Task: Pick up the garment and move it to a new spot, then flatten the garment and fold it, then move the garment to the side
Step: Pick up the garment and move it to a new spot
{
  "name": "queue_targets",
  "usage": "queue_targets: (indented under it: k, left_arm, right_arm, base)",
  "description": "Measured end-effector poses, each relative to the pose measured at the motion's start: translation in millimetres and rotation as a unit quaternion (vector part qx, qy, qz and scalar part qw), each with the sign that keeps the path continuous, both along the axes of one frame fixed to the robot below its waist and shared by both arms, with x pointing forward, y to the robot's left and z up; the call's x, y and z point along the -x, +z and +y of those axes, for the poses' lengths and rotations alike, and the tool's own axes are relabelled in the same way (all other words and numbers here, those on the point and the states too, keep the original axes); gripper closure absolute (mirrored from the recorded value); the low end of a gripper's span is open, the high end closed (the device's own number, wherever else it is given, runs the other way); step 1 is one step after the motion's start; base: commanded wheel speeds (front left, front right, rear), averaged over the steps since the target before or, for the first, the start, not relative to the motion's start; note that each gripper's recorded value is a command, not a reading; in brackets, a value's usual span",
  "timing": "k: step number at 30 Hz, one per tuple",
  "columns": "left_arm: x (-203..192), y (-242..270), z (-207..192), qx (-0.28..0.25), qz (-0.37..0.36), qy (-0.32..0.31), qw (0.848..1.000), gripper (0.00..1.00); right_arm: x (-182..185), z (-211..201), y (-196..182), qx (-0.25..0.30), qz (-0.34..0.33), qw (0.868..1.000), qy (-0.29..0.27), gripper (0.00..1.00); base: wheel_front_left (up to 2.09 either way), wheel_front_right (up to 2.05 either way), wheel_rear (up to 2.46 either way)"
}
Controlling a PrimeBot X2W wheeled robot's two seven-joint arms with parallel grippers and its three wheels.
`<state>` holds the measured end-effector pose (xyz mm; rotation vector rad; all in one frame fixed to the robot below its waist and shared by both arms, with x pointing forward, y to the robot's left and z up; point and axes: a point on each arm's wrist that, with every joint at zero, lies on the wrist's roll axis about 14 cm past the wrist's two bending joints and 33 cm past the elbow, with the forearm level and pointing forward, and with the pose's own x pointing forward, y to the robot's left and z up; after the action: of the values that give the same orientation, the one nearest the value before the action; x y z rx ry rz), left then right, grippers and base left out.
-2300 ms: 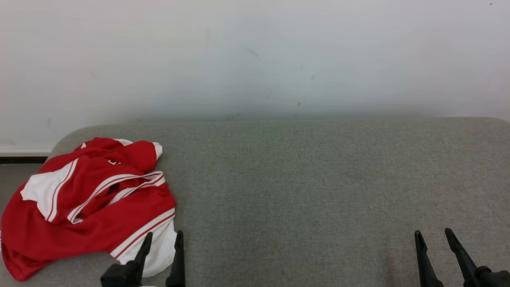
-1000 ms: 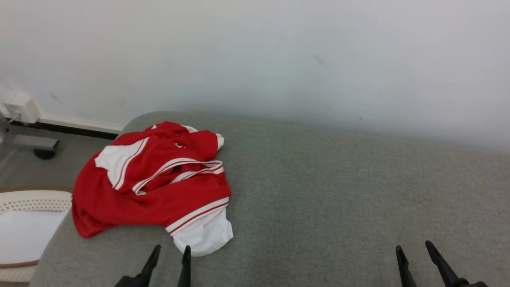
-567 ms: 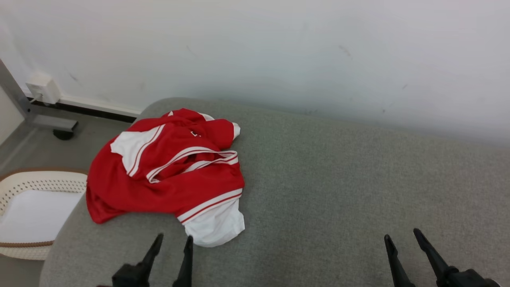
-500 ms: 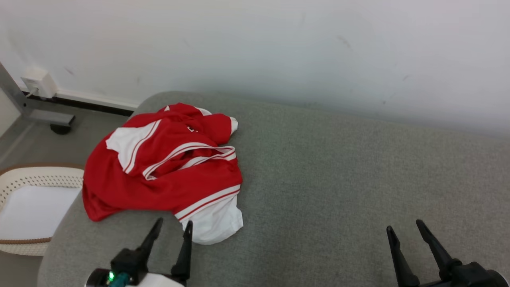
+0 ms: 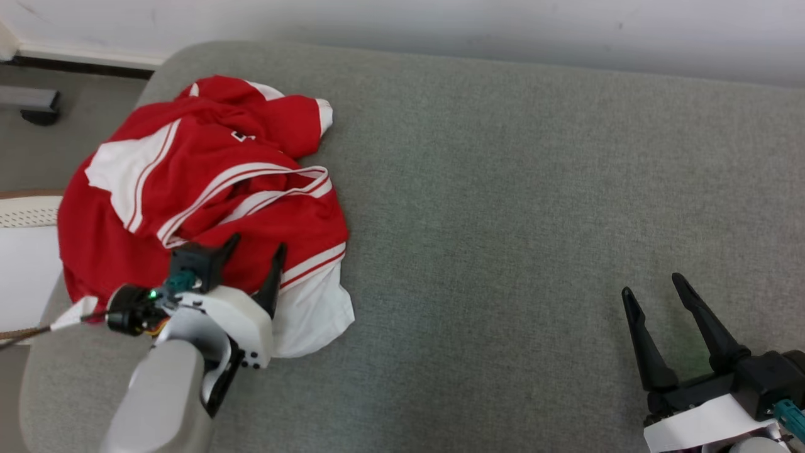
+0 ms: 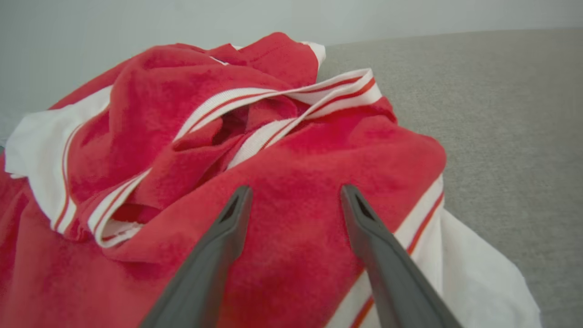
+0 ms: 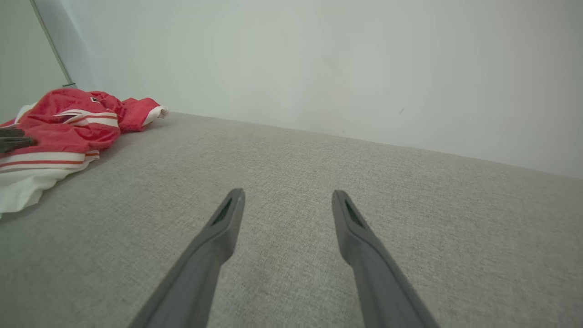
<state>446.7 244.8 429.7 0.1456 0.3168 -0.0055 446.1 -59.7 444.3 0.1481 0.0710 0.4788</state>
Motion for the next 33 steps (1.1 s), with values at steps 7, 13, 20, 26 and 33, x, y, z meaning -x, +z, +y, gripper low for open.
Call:
queue_targets:
  k: [7,13,20,26,33]
  left_arm:
    - [-10.9,-50.5,1.5,0.009,0.107,0.001,0.994,0.53]
    - [-15.3,-41.6,-5.3,0.050,0.099,0.010,0.994,1.00]
    - [-25.6,39.6,8.7,0.055,-0.024,0.009,0.998,1.00]
    - [-22.3,145.7,24.1,0.028,-0.143,-0.001,0.989,1.00]
    - [-4.8,249.0,-2.7,0.022,-0.243,-0.050,0.968,1.00]
  right_arm:
    - [-6.7,-3.4,-23.3,0.006,0.025,1.000,0.001,0.00]
    - [-3.7,-10.8,-14.0,0.007,0.018,1.000,-0.009,0.00]
    - [17.2,-12.2,5.6,0.001,0.006,1.000,-0.020,0.00]
    - [39.4,-7.1,30.0,-0.012,-0.015,1.000,-0.023,0.00]
    - [57.8,-23.5,48.6,-0.018,-0.036,0.998,-0.054,0.00]
  base:
    - [0.00,0.00,0.00]
    - [0.00,0.00,0.00]
    - [0.00,0.00,0.00]
    - [0.00,0.00,0.00]
    - [0.00,0.00,0.00]
